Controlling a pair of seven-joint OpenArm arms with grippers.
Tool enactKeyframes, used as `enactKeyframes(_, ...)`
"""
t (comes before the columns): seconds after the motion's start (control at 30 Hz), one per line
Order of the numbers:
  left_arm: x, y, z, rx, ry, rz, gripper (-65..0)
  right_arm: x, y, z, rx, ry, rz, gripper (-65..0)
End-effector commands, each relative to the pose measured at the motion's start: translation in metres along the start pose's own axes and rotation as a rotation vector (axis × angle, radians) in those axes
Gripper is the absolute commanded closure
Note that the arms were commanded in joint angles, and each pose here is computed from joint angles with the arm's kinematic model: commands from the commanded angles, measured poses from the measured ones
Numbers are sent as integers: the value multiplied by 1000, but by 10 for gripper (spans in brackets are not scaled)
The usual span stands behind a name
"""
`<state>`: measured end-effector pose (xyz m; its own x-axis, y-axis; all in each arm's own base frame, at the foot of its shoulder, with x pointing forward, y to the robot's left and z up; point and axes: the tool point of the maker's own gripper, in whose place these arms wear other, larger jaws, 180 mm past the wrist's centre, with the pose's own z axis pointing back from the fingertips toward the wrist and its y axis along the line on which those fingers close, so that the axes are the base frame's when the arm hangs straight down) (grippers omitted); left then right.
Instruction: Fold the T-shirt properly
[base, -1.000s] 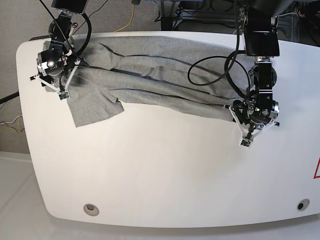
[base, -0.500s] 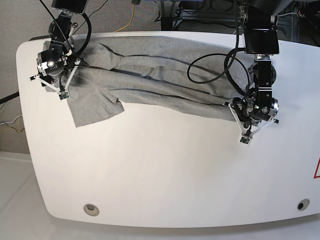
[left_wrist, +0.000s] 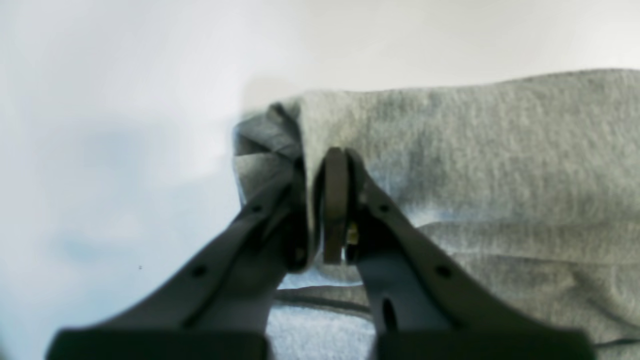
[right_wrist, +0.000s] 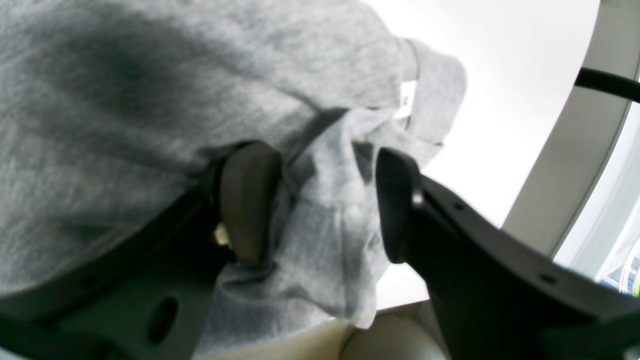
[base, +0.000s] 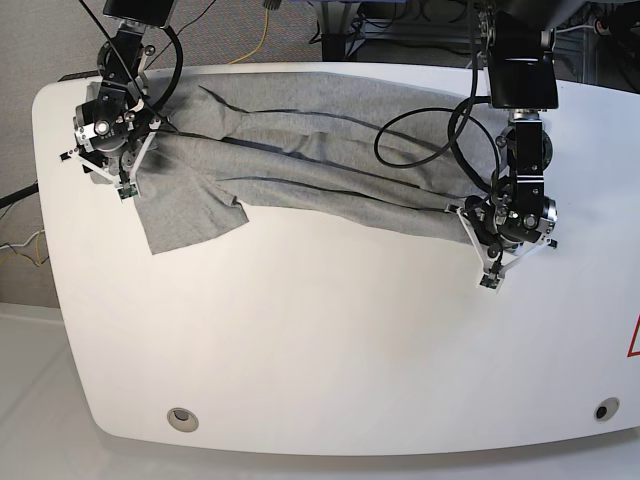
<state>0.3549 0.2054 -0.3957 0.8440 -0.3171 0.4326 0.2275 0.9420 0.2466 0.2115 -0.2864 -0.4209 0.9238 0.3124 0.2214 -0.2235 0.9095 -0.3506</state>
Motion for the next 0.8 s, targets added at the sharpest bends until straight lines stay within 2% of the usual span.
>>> enactKeyframes(0.0, 20, 9, 8, 24, -57, 4, -31, -3, 16, -2, 61, 6, 12, -345)
enactKeyframes(0.37, 36, 19, 32, 60, -87, -3, -31, 6, 12, -1, 55, -12, 6, -345)
enactKeyframes(0.77, 20, 14, 33, 41, 9, -68, -31, 8, 8, 1, 47, 9, 2, -345)
